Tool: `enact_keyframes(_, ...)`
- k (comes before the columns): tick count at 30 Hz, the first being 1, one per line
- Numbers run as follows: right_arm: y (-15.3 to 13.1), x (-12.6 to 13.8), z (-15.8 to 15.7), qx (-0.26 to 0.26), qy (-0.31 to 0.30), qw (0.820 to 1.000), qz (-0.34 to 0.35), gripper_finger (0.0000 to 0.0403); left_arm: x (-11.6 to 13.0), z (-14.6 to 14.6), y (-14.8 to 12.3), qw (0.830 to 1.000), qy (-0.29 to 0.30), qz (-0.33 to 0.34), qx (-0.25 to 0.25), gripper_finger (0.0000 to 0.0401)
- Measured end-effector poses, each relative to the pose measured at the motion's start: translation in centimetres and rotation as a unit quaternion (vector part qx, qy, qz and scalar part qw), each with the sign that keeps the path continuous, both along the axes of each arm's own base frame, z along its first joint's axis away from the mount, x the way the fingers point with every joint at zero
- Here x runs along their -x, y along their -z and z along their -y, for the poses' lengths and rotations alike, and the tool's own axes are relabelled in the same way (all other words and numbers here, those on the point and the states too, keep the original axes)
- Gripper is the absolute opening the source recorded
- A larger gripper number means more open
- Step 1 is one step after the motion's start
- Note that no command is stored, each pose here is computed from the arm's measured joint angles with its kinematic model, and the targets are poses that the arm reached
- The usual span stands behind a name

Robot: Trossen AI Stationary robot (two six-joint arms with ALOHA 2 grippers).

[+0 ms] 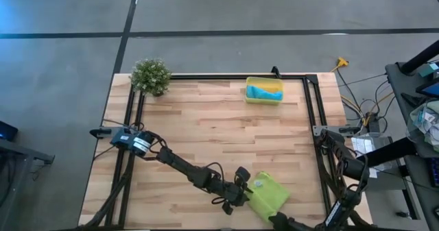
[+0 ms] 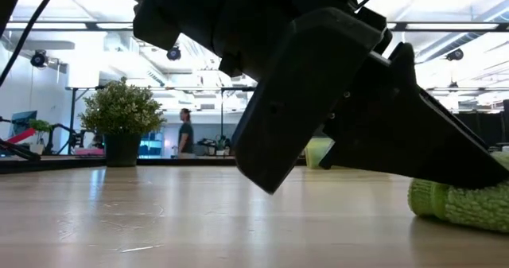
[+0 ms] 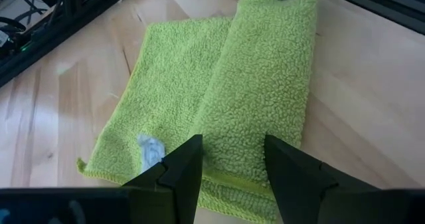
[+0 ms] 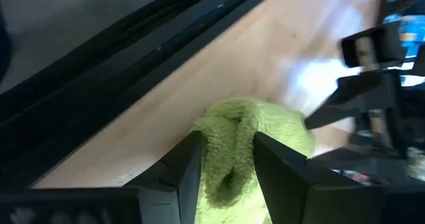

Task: Roll microfiber towels into tight, uniform cylinder then place into a basket
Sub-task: Roll the green microfiber towel

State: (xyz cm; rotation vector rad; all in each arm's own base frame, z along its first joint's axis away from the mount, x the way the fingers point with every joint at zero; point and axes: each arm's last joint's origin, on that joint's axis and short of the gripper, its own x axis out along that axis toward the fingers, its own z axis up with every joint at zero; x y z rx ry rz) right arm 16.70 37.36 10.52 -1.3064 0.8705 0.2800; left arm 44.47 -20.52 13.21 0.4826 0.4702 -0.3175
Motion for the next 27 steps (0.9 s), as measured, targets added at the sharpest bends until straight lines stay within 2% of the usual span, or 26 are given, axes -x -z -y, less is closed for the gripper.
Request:
enact_keyframes(5,-0.3,-0.6,0.4,0.014,0.010,0.999,-0.030,0.0130,0.0,0.0,0.0,1.000,0.000,-0.002,-0.001,0.0147)
enact_keyframes(16,-0.5,-1.0,0.4,0.008,0.021,1.000,-0.019,0.0122,0.0,0.0,0.0,1.000,0.000,-0.002,0.000,0.0147)
enact_keyframes(22,-0.5,-1.5,0.6,0.003,0.032,0.999,-0.012,0.0094,0.0,0.0,-0.1,1.000,0.001,0.000,0.001,0.0147)
enact_keyframes(27,-0.5,-2.0,0.9,-0.035,0.081,0.996,0.009,0.0054,0.0,0.0,-0.1,1.000,0.000,0.000,0.001,0.0147)
